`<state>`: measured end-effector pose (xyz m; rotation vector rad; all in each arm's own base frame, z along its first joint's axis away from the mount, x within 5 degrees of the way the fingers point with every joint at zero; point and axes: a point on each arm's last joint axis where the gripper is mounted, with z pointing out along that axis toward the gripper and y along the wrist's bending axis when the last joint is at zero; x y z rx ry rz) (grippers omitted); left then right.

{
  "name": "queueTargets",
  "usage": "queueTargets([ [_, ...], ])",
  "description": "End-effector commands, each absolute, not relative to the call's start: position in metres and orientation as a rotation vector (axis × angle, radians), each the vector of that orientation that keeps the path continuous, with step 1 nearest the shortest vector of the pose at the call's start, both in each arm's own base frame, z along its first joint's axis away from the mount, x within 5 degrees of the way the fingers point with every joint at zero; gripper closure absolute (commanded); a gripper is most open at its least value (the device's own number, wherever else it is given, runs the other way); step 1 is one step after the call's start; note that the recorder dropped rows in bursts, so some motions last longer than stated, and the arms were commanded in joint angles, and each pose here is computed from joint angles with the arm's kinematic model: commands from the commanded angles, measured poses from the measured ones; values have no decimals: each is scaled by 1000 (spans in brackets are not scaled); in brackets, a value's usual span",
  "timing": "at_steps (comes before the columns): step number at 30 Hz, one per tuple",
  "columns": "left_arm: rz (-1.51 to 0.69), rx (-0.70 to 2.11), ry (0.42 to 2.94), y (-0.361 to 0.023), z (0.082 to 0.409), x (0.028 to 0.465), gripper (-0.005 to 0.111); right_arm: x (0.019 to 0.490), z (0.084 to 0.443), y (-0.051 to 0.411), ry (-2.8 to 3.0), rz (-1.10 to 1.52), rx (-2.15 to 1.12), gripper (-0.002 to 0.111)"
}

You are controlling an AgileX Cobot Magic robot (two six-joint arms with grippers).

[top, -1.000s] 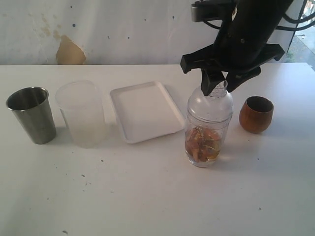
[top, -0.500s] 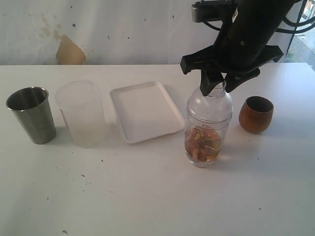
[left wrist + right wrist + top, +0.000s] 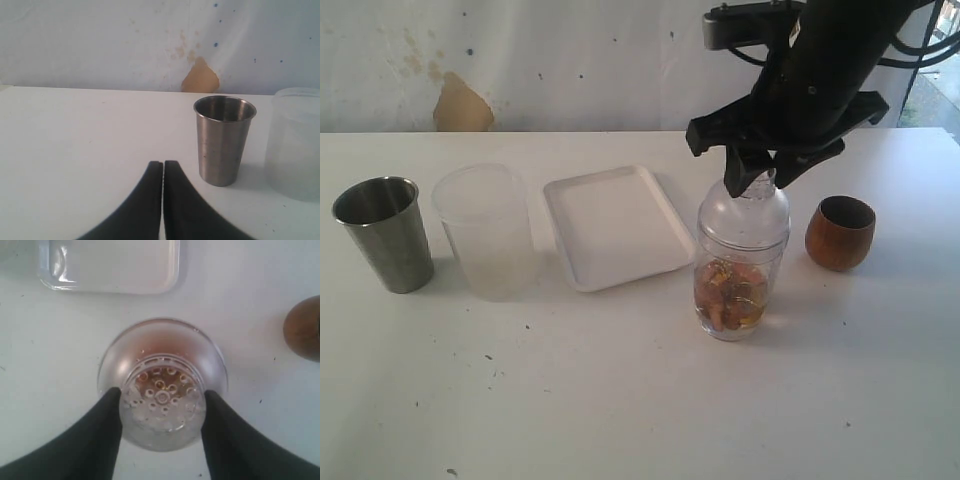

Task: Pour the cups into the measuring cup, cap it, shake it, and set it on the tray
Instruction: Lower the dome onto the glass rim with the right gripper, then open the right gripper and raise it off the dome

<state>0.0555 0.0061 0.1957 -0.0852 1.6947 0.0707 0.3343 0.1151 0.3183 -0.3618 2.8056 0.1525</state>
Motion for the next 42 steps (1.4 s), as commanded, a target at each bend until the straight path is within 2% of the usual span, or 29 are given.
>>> queueTargets([
  [1,61,-82,1685,6,195,56,106,333,303,118,2887,192,-390,85],
  [6,61,-82,1685,6,195,56,106,333,303,118,2887,192,-390,59],
  [10,61,-82,1685,6,195,56,106,332,304,118,2885,193,-390,53],
  [36,61,-82,1685,6,195,56,106,322,350,107,2722,102,-434,51],
  [39,61,-82,1685,6,195,56,106,310,376,94,2608,-32,-470,51],
  [42,61,-82,1685,6,195,56,106,291,404,86,2486,-52,-489,51],
])
